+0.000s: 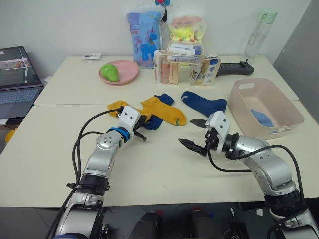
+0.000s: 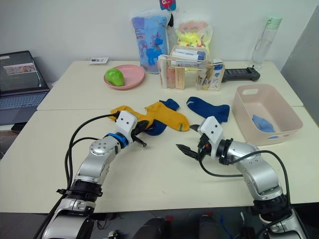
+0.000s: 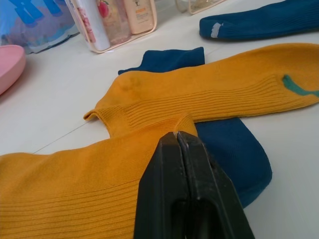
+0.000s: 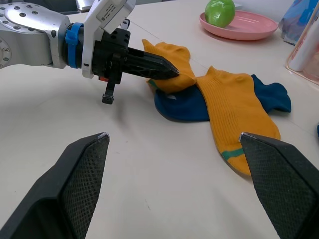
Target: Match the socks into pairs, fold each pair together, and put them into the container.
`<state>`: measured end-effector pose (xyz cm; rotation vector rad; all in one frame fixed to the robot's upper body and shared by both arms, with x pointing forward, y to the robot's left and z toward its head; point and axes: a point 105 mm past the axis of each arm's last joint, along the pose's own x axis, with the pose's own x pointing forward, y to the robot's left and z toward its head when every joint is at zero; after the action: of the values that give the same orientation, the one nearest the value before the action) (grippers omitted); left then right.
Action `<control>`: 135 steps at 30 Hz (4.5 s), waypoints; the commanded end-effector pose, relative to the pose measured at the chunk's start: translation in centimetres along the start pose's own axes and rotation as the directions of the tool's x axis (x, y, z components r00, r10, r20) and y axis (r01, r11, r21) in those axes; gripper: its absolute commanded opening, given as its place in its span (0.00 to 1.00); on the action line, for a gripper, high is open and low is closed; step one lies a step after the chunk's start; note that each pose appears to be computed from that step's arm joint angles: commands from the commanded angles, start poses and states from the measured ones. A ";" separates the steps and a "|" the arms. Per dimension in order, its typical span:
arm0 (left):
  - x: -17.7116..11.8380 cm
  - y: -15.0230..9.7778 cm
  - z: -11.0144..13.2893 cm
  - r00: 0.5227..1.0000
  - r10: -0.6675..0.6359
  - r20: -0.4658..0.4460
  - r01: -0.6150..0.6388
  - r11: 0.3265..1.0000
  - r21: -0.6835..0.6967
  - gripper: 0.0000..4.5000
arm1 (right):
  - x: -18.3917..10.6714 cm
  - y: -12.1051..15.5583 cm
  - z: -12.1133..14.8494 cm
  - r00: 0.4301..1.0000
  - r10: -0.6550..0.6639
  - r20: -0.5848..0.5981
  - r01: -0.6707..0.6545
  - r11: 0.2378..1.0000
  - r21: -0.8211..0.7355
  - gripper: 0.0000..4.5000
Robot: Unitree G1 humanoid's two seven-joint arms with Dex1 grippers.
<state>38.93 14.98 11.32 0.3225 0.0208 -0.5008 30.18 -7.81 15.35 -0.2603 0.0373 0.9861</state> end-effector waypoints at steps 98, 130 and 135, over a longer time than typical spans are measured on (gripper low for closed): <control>-6.2 -5.6 5.0 0.861 -0.507 0.032 0.504 0.845 -0.180 0.84 | -2.8 -1.8 1.8 1.000 -0.013 0.014 0.013 1.000 0.027 1.00; -4.8 0.1 -2.1 0.937 -0.300 -0.178 0.290 0.953 -0.084 0.10 | 0.0 1.0 -5.8 0.968 -0.037 -0.249 0.102 0.963 0.251 0.11; -6.0 -0.6 -1.7 0.935 -0.310 -0.172 0.292 0.949 -0.120 0.00 | -0.3 -1.1 -5.3 0.963 -0.112 -0.246 0.158 0.971 0.180 0.00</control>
<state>33.76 17.67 8.58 0.2735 0.3294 -0.7772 30.44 -9.41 8.81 -0.1622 0.4083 0.8303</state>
